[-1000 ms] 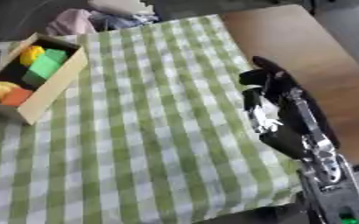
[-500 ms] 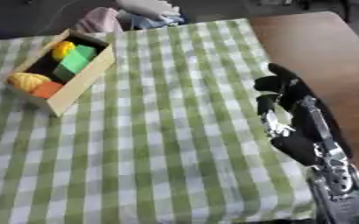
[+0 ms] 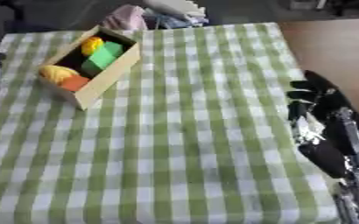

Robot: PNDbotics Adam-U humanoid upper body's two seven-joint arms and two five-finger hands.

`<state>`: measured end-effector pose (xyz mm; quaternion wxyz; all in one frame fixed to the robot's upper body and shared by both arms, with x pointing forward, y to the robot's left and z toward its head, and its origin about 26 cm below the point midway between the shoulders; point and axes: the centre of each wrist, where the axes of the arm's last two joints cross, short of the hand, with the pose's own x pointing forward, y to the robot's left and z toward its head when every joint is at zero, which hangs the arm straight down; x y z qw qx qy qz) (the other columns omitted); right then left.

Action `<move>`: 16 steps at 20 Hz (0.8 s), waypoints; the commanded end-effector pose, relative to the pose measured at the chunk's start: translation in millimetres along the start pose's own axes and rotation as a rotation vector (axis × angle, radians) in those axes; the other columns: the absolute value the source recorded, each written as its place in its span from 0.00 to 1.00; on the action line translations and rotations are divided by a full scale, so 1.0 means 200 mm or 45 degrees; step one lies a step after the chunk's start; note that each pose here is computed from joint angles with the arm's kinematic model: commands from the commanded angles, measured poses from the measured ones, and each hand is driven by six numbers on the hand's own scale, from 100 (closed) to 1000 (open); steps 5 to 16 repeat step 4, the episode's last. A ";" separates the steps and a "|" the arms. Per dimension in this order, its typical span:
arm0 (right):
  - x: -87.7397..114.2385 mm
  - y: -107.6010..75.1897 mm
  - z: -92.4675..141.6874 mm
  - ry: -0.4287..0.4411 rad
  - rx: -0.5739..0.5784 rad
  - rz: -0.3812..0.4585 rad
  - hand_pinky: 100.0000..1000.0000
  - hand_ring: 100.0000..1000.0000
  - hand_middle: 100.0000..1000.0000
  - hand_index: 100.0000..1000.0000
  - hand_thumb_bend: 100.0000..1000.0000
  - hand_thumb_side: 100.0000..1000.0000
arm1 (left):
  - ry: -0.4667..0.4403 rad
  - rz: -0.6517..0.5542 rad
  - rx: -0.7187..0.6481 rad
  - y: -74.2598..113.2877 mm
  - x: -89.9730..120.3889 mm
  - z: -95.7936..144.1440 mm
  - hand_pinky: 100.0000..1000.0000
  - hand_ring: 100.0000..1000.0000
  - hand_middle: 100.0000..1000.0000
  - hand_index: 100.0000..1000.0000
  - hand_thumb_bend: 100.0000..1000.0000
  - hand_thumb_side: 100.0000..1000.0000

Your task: Pick up objects on the table and place them in the box.

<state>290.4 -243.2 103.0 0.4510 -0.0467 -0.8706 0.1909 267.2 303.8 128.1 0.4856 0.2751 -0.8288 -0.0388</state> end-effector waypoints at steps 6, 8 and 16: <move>0.00 -0.03 0.00 0.008 -0.031 0.045 0.66 0.75 0.79 0.94 0.00 0.41 | 0.032 0.102 -0.009 -0.06 0.02 0.03 0.70 0.66 0.67 0.75 0.00 0.68; 0.00 -0.03 0.00 0.008 -0.031 0.045 0.66 0.75 0.79 0.94 0.00 0.41 | 0.032 0.102 -0.009 -0.06 0.02 0.03 0.70 0.66 0.67 0.75 0.00 0.68; 0.00 -0.03 0.00 0.008 -0.031 0.045 0.66 0.75 0.79 0.94 0.00 0.41 | 0.032 0.102 -0.009 -0.06 0.02 0.03 0.70 0.66 0.67 0.75 0.00 0.68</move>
